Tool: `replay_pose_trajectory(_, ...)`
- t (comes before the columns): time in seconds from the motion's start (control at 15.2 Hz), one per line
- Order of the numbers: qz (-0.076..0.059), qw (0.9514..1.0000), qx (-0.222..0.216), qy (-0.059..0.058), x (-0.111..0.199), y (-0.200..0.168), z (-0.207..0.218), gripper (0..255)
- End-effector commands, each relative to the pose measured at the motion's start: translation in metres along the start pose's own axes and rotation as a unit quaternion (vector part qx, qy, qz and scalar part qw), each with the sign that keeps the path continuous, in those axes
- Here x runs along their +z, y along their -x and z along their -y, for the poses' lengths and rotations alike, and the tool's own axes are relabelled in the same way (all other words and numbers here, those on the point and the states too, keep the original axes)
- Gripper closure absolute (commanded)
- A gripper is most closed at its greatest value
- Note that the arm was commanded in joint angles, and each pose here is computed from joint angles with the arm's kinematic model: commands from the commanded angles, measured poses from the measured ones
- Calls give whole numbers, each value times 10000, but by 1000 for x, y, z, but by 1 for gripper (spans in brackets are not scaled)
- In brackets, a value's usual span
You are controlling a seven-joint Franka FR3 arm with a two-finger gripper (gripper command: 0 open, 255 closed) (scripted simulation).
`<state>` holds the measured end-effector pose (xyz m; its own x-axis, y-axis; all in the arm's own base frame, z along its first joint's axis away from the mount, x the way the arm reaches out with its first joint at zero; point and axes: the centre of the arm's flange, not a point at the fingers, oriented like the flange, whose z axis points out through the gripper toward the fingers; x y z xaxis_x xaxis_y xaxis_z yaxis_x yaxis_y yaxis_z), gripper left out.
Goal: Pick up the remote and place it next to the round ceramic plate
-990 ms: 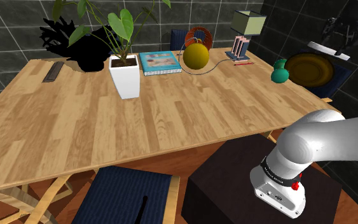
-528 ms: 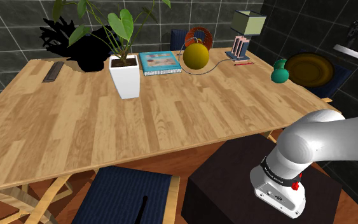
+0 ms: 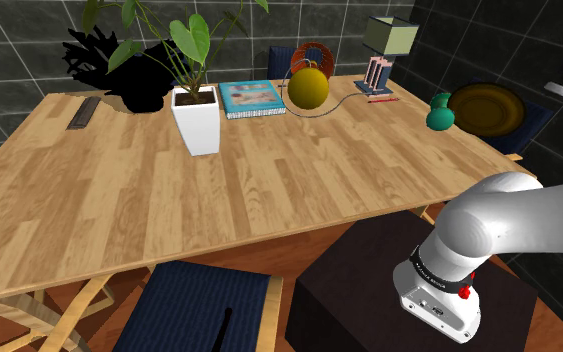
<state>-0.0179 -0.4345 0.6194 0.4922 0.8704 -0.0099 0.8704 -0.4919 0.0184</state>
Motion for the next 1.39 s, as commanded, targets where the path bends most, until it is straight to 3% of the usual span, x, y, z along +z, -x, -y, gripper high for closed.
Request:
replay_pose_trajectory(0.0, 2, 10000, -2, 2, 10, 1, 0, 255)
replay_pose_trajectory(1.32, 2, 10000, -2, 2, 116, 0, 2, 255)
